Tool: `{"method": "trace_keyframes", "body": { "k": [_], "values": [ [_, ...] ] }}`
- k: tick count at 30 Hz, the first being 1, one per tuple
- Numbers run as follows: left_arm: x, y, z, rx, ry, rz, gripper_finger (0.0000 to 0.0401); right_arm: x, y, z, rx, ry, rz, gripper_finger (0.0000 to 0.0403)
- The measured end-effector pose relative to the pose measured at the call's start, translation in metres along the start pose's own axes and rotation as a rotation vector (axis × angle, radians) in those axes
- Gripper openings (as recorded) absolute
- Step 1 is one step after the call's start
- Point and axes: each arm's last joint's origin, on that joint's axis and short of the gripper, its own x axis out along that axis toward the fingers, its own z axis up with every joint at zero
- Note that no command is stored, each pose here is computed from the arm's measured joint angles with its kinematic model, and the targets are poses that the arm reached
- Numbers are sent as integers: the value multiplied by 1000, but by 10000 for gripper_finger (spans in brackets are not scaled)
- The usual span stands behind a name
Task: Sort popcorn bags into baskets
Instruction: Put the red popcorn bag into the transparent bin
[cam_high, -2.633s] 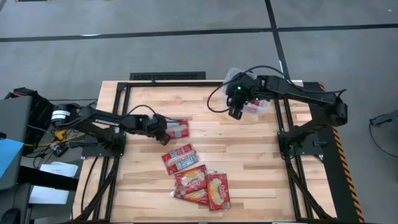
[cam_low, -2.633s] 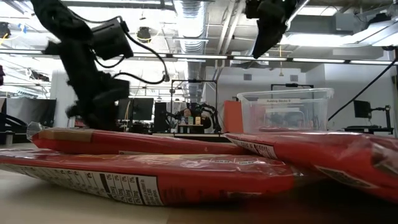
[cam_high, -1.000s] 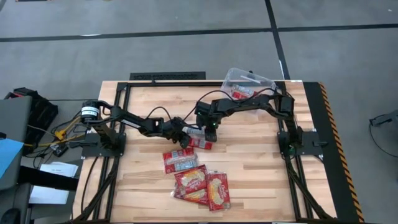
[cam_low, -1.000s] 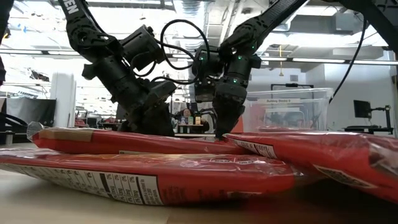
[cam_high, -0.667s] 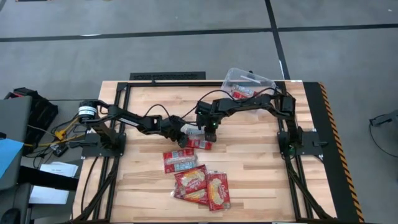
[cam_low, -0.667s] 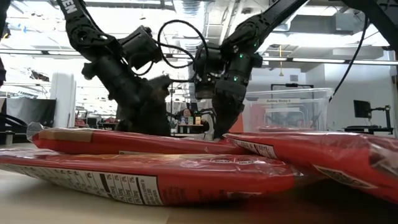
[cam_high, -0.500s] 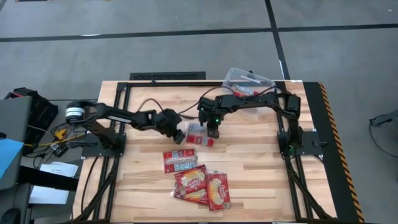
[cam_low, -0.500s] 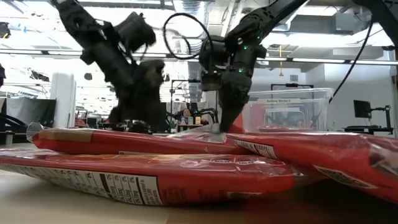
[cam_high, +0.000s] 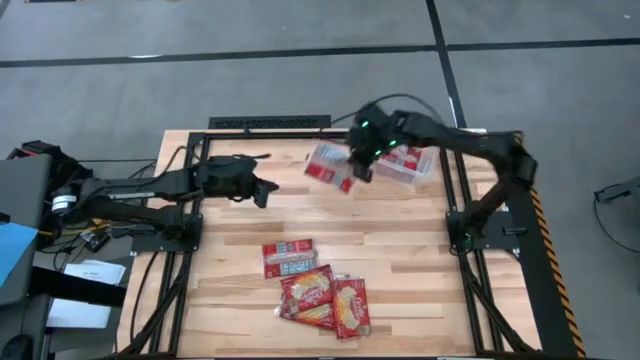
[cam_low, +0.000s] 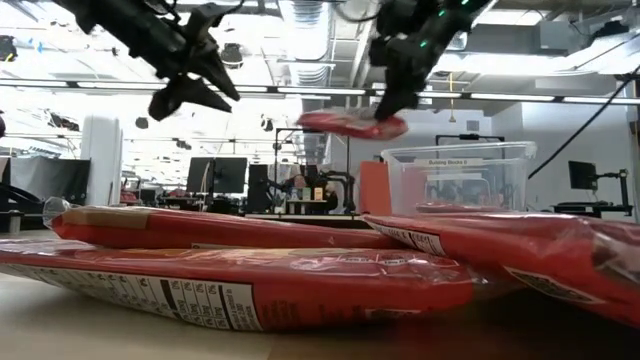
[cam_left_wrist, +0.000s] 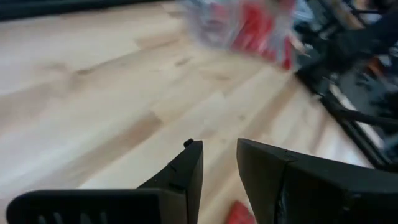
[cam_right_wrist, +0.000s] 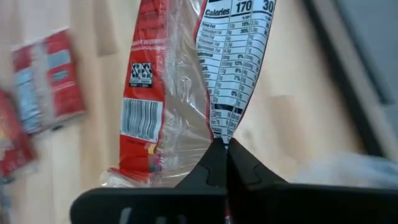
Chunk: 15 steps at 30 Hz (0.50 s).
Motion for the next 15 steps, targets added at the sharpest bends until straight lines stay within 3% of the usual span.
{"method": "trace_keyframes", "body": {
  "k": [7, 15],
  "values": [
    [-11, 6, -1, 9, -5, 81, 87, -69, -42, -19, 56, -55, -207, 7],
    [-5, 9, -6, 24, 40, 123, 87, -97, -80, -51, 93, 91, -353, 9]
  ]
}}
